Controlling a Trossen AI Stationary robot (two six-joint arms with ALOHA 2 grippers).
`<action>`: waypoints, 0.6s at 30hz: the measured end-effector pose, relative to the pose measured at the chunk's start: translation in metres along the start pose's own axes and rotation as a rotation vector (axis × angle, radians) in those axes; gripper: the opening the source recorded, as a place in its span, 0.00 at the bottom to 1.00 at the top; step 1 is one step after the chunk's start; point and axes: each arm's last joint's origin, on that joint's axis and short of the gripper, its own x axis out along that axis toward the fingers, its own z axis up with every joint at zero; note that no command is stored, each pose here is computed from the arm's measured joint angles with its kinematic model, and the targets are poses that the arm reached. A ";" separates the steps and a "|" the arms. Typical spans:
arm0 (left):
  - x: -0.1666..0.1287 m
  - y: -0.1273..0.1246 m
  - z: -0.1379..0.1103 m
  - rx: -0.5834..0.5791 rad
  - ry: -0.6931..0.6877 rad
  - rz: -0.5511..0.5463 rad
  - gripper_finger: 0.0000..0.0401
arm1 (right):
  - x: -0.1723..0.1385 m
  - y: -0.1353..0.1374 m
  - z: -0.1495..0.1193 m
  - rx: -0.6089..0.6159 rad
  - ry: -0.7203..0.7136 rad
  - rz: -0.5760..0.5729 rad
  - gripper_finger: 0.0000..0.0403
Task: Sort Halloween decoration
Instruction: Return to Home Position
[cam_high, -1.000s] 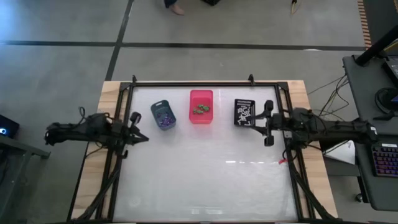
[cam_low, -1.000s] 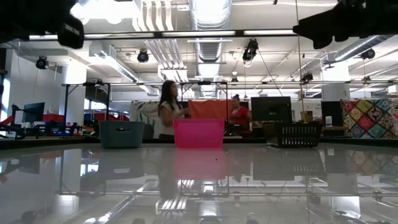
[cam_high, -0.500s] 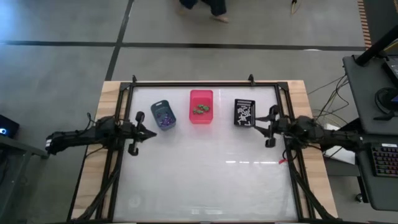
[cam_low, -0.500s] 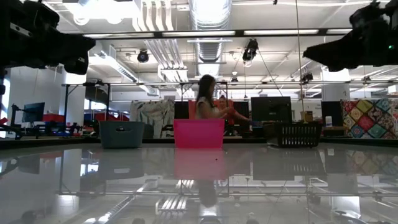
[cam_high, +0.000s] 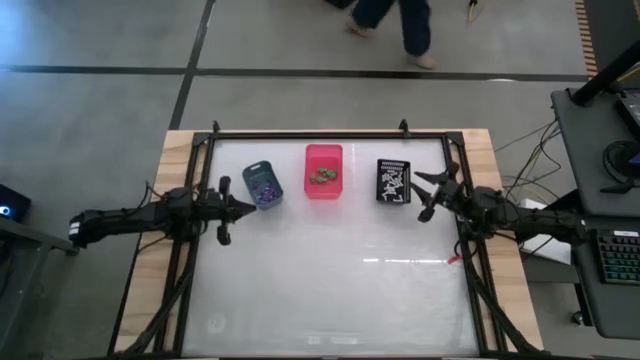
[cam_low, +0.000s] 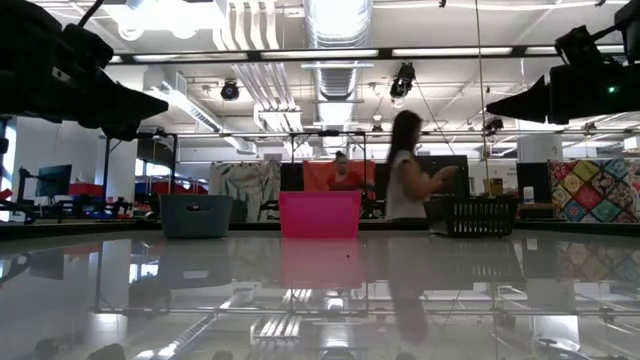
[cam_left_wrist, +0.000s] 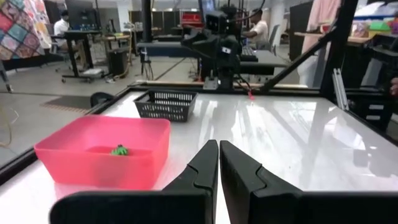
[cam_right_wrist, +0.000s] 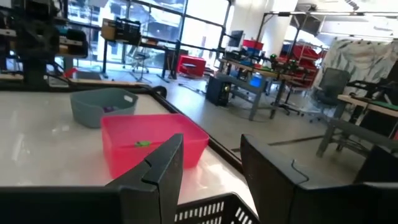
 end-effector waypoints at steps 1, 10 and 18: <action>0.000 0.000 0.000 0.000 0.006 0.000 0.00 | 0.000 0.000 0.000 -0.007 0.004 -0.003 0.38; 0.002 0.000 -0.002 -0.002 0.033 0.000 0.00 | 0.001 0.001 -0.001 0.031 0.009 0.005 0.38; 0.003 0.000 -0.004 -0.003 0.052 0.000 0.00 | 0.001 0.001 -0.001 0.032 0.012 0.006 0.38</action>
